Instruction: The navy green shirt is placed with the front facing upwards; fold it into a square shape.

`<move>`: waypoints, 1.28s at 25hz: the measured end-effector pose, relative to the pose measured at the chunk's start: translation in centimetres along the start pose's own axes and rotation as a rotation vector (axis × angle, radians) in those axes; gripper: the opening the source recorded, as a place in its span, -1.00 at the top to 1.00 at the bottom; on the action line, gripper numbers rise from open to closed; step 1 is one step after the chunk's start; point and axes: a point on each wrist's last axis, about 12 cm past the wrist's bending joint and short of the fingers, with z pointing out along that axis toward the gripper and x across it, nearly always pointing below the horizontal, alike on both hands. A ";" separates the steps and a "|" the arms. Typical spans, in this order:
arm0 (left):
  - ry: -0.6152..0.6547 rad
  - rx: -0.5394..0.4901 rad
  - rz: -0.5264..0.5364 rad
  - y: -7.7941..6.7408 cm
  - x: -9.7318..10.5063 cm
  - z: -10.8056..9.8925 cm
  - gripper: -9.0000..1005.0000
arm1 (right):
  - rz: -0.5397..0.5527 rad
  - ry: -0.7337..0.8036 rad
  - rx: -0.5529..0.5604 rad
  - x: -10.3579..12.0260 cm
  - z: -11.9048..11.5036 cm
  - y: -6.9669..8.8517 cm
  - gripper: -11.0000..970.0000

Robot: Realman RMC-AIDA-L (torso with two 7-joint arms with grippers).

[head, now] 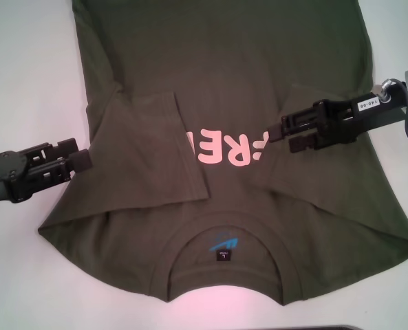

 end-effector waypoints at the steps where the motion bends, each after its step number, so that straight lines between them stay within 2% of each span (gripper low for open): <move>1: 0.000 0.000 0.000 0.0 0.0 0.0 -0.25 | -0.002 0.003 -0.006 0.0 0.0 0.1 -0.50; 6: 0.000 -0.007 0.002 0.1 -0.1 -0.1 -0.25 | 0.000 0.001 -0.008 0.4 -0.3 -0.3 -0.50; 8: 0.000 -0.011 0.003 0.1 -0.1 -0.1 -0.25 | -0.032 -0.018 -0.021 0.6 -0.8 -0.6 -0.50; 10: 0.000 -0.014 0.006 0.2 -0.2 -0.1 -0.25 | -0.107 -0.078 -0.065 0.7 -1.5 -0.7 -0.50; 14: 0.002 -0.014 0.004 0.2 -0.5 0.0 -0.25 | -0.341 -0.297 -0.186 1.5 -2.5 -1.0 -0.52; 16: 0.005 -0.011 -0.011 0.3 -0.8 -0.1 -0.25 | -0.434 -0.390 -0.206 2.0 -2.6 -1.4 -0.53; 19: 0.010 -0.005 -0.034 0.3 -1.2 -0.1 -0.25 | -0.471 -0.469 -0.218 2.5 -2.8 -1.9 -0.54; 22: 0.013 -0.001 -0.049 0.3 -1.6 0.0 -0.25 | -0.534 -0.468 -0.249 3.0 -3.6 -1.8 -0.56; 25: 0.016 0.000 -0.047 0.3 -1.9 0.1 -0.25 | -0.659 -0.460 -0.265 3.9 -4.3 -1.3 -0.85; 26: 0.016 0.000 -0.046 0.4 -1.9 0.1 -0.25 | -0.690 -0.466 -0.258 4.1 -4.4 -1.2 -0.86; 32: 0.017 0.013 -0.043 0.3 -2.1 0.3 -0.25 | -0.718 -0.463 -0.240 5.1 -4.4 -1.4 -0.89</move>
